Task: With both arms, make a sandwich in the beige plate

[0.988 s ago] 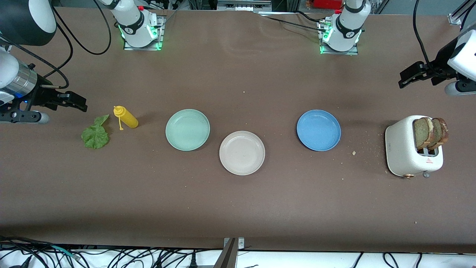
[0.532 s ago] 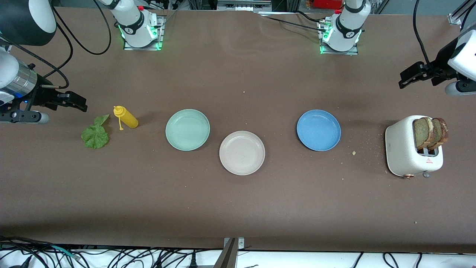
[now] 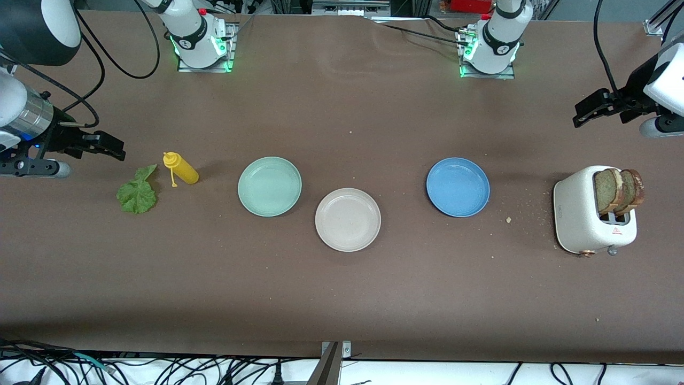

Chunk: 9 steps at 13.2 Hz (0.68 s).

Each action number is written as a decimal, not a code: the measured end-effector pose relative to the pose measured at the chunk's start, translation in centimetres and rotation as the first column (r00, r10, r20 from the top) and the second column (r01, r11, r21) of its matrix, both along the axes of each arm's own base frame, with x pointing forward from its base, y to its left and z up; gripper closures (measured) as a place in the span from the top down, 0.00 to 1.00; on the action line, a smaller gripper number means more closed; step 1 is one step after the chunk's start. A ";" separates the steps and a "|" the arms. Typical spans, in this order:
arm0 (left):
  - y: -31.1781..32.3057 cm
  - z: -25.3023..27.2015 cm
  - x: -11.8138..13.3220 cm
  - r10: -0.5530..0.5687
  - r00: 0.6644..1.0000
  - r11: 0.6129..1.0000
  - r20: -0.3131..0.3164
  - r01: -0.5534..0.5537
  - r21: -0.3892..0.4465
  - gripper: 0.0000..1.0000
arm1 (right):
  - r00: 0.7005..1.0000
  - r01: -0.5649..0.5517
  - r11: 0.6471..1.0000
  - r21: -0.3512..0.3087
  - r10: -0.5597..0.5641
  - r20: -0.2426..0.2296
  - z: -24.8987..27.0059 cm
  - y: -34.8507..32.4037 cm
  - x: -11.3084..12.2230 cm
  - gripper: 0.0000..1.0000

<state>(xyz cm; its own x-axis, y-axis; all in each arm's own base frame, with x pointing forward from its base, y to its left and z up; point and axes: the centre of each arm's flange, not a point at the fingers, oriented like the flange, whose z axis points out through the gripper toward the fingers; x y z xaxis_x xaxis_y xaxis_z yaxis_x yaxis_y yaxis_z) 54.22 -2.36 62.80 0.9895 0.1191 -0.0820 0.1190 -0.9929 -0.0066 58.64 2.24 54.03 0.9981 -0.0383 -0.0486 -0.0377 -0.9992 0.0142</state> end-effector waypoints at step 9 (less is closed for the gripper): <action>0.0 -0.3 0.2 0.000 1.000 1.000 -0.005 0.000 0.000 1.00 | 1.000 0.004 1.000 0.000 -0.004 0.000 0.0 -0.2 0.0 1.00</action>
<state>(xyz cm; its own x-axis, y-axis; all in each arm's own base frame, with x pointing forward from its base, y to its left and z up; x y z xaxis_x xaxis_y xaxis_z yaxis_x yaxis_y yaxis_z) 54.38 -2.35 62.52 0.9890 0.1196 -0.0865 0.1194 -0.9928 -0.0076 58.65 2.01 54.03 0.9979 -0.0423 -0.0485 -0.0416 -0.9990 0.0144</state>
